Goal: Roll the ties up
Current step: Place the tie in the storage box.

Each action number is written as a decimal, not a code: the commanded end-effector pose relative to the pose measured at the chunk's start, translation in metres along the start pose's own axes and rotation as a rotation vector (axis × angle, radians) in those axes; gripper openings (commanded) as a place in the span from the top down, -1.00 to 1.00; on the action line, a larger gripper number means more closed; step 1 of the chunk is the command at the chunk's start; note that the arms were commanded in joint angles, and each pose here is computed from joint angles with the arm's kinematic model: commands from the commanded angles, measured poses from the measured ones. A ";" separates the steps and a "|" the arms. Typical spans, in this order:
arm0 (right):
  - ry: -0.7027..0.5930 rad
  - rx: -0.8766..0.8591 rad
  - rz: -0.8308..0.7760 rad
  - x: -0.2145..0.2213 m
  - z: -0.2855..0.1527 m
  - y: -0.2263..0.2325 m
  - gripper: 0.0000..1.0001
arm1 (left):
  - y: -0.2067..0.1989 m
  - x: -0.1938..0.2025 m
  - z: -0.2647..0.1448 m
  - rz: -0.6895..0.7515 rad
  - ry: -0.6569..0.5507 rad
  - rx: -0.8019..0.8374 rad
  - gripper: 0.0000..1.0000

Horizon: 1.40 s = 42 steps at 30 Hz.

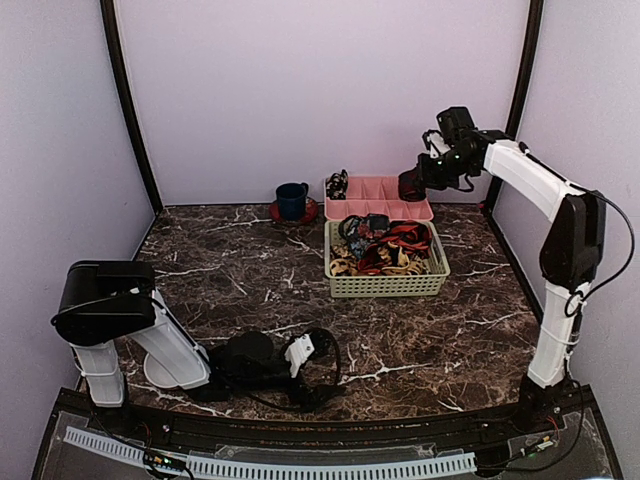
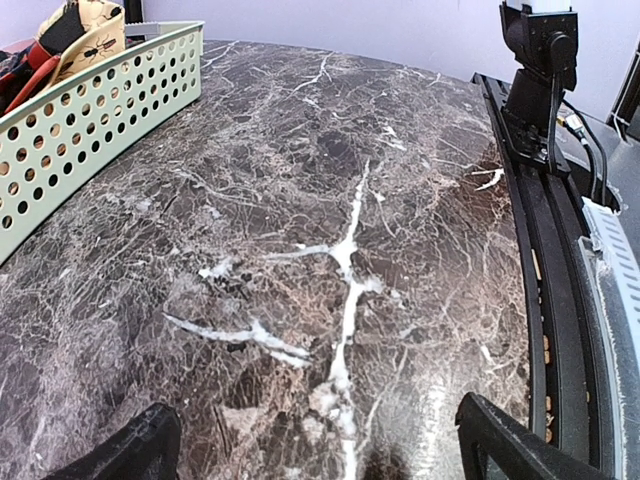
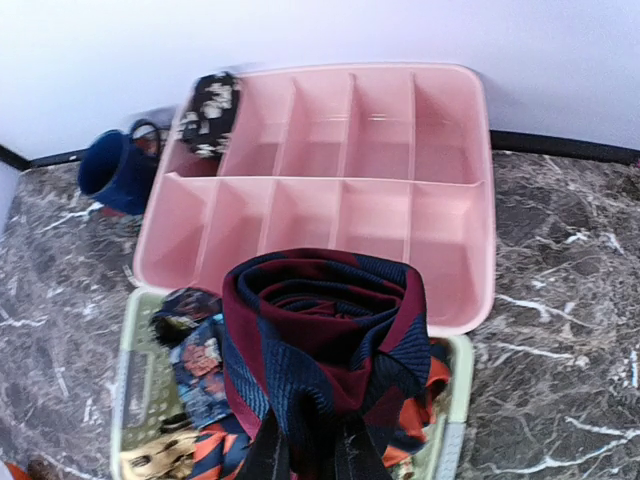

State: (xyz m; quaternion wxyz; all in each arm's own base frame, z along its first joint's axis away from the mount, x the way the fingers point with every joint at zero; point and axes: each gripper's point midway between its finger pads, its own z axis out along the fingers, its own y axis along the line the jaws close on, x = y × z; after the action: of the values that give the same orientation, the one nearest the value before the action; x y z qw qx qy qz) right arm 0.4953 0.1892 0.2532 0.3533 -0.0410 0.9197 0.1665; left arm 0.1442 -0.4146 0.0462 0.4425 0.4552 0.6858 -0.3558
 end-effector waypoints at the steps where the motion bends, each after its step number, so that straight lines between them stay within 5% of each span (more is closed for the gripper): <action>1: 0.020 0.158 -0.017 -0.009 0.016 -0.053 1.00 | 0.000 -0.021 -0.008 -0.034 -0.081 0.000 -0.98; 7: 0.035 0.195 -0.009 -0.011 0.044 -0.096 1.00 | -0.001 -0.017 -0.008 -0.063 -0.084 0.008 -0.97; 20: 0.005 0.129 -0.008 -0.033 0.081 -0.091 1.00 | 0.002 -0.002 -0.009 -0.082 -0.073 -0.004 -0.98; 42: 0.279 0.250 0.002 0.058 0.171 -0.142 1.00 | 0.008 0.011 -0.011 -0.093 -0.074 -0.031 -0.98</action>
State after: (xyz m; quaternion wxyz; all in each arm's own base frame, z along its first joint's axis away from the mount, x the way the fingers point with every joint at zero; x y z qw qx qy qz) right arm 0.6046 0.1274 0.1210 0.3001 -0.0227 0.9506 0.0761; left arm 0.1443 -0.4019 0.0371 0.4494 0.4120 0.6961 -0.3791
